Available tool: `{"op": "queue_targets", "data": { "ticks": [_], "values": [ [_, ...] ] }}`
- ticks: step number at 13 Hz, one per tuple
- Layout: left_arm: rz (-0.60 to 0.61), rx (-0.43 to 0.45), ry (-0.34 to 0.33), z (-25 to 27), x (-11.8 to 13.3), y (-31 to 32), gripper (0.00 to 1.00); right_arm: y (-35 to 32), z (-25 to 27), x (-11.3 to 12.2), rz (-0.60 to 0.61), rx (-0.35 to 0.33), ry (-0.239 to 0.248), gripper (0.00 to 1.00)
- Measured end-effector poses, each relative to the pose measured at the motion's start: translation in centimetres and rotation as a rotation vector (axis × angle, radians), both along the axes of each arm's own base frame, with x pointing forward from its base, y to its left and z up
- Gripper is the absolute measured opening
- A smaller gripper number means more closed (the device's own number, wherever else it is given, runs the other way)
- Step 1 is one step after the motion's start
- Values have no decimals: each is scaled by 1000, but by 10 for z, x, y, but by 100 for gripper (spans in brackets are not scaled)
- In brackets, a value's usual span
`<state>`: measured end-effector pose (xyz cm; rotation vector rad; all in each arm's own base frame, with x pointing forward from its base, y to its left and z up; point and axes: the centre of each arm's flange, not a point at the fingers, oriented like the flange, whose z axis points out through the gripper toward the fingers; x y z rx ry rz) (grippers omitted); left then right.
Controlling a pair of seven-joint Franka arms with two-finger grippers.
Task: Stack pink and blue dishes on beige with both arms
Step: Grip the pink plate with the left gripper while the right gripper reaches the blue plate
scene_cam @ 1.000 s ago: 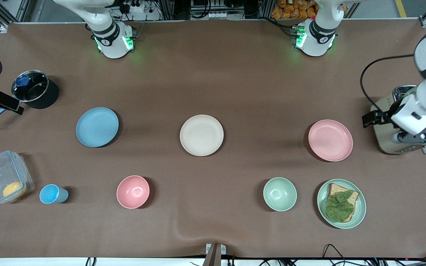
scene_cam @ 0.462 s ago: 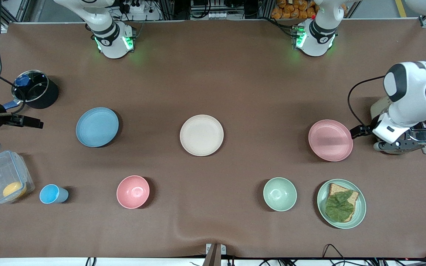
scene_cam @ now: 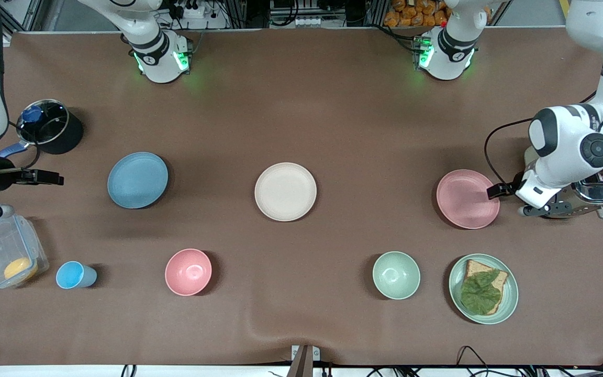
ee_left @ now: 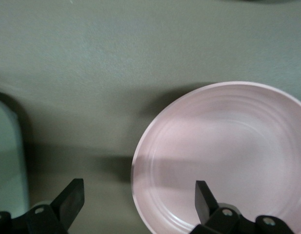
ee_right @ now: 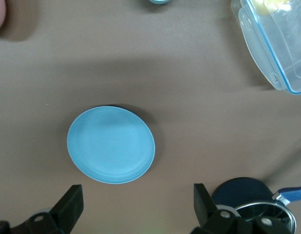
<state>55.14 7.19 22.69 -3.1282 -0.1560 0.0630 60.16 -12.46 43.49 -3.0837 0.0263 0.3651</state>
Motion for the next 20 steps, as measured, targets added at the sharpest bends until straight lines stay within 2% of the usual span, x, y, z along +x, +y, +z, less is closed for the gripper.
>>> {"op": "queue_targets", "data": {
  "ticks": [4, 6, 8, 10, 12, 13, 17, 20],
  "values": [
    [11, -8, 21, -24, -4, 5, 92, -4, -44, -8, 69, 17, -18, 100],
    [12, -10, 26, -31, -5, 5, 92, -4, -64, -13, 108, 26, -20, 100],
    [12, -12, 25, -35, -5, 5, 74, -6, -83, -20, 136, 33, -21, 100],
    [13, -12, 27, -37, -5, 6, 69, -15, -112, -28, 174, 43, -26, 100],
    [15, -12, 27, -37, -5, 7, 48, -25, -147, -36, 205, 55, -18, 100],
    [15, -12, 26, -37, -5, 7, 48, -27, -160, -37, 212, 62, -3, 100],
    [33, -20, 13, -32, -2, 10, 7, -24, -200, -39, 239, 81, 33, 100],
    [67, -53, -13, -20, 3, 3, 7, -22, -228, -41, 244, 89, 58, 100]
  ]
}}
